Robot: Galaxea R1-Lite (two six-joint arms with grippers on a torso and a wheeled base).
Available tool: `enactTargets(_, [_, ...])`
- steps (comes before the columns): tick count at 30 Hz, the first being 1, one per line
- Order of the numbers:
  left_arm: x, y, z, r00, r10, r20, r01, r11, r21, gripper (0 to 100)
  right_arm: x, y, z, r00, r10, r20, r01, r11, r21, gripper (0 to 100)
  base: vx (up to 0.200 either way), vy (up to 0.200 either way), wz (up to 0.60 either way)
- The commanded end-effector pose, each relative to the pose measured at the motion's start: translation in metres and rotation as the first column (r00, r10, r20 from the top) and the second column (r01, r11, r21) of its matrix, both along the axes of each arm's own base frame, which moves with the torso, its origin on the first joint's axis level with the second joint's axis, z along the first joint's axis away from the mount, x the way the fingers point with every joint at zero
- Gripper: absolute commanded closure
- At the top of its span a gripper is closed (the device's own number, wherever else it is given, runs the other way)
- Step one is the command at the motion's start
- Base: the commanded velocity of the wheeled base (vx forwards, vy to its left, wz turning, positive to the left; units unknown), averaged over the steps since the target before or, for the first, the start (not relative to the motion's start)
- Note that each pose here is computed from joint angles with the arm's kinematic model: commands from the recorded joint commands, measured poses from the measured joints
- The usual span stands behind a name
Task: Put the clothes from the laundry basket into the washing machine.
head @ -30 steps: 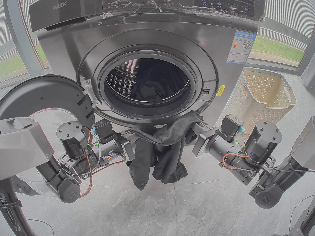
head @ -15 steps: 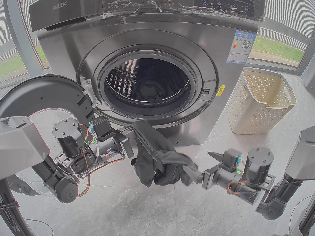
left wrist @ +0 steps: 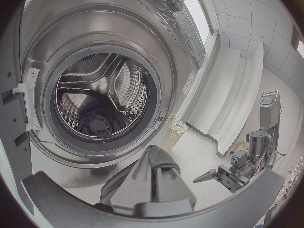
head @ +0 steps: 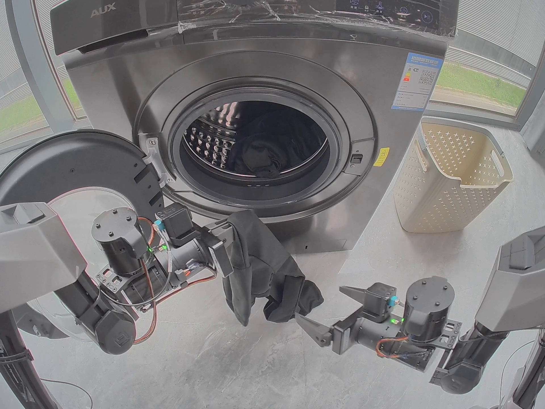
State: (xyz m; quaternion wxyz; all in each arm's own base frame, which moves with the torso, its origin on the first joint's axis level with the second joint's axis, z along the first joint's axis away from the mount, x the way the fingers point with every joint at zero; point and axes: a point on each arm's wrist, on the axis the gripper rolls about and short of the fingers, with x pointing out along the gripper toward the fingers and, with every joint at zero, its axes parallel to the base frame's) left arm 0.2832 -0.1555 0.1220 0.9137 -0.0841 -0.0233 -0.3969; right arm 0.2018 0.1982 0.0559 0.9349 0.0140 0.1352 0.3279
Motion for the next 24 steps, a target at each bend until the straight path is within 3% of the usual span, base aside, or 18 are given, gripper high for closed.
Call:
enactTargets(1, [-0.001,-0.001,0.0,1.0,0.005,0.0,-0.005,1.0,-0.002,100,0.013,0.036,0.012,0.993,0.063,0.096,-0.07,0.995,0.073,0,0.0,0.0,0.0])
enactTargets(4, [0.0,-0.001,0.0,1.0,0.005,0.0,-0.005,1.0,-0.002,100,0.024,0.059,0.017,0.983,0.1,0.152,-0.118,0.987,0.109,0,0.0,0.0,0.0])
enactTargets(10, [0.0,-0.002,0.001,1.0,0.005,0.002,-0.005,1.0,-0.003,100,0.045,0.082,0.019,0.973,0.091,0.213,-0.125,0.98,0.152,0,0.0,0.0,0.0])
enactTargets(24, [0.001,-0.002,0.002,1.0,0.006,0.006,-0.006,1.0,-0.005,100,0.079,0.102,0.01,0.959,0.07,0.273,-0.122,0.976,0.179,0,0.0,0.0,0.0])
